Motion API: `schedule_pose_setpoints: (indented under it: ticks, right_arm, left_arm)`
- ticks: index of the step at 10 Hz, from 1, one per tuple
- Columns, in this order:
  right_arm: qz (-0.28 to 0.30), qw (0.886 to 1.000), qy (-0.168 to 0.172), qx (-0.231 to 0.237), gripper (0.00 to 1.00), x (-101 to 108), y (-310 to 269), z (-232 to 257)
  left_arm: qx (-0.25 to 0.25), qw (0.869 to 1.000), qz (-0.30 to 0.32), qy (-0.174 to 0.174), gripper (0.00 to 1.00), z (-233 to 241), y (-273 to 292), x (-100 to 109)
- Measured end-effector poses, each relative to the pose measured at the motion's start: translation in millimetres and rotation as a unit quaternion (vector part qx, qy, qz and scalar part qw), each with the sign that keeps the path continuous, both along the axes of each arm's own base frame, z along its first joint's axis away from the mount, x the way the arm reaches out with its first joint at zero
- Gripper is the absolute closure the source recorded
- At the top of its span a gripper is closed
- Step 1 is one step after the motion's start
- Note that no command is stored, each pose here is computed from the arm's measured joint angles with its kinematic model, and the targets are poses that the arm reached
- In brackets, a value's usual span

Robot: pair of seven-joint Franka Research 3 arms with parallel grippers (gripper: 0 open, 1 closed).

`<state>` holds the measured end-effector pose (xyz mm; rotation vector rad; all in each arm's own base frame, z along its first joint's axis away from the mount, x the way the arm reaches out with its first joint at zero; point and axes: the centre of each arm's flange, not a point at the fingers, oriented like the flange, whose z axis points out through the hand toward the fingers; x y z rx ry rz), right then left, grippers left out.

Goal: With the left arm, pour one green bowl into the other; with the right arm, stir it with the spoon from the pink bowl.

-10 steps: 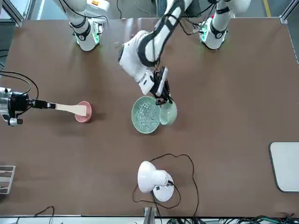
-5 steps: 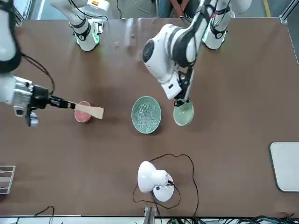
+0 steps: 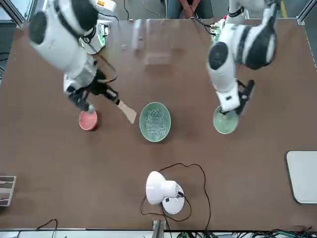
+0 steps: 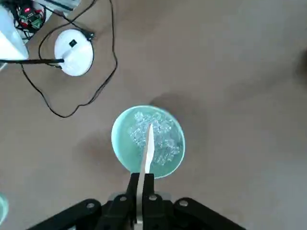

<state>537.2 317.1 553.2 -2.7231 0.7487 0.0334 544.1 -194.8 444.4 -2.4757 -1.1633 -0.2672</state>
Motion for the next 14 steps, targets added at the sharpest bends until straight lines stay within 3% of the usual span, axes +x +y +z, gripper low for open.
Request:
schedule_pose_setpoints:
  ticks: [3,5,10,14]
  right_arm:
    - [-0.01,0.999,0.01,-0.037,0.95,-20,62,-39]
    - [-0.024,0.998,0.008,-0.056,0.95,-20,85,-70]
    - [-0.031,0.996,0.018,-0.085,0.95,-26,126,-143]
    - [-0.02,0.994,0.018,-0.107,0.95,-34,150,-171]
  left_arm:
    - [-0.132,0.988,-0.038,0.07,0.96,-2,96,18]
    - [-0.182,0.976,-0.063,0.102,0.96,-25,146,21]
    - [-0.199,0.962,-0.112,0.15,0.96,-162,180,36]
    - [-0.217,0.958,-0.092,0.16,0.96,-194,202,35]
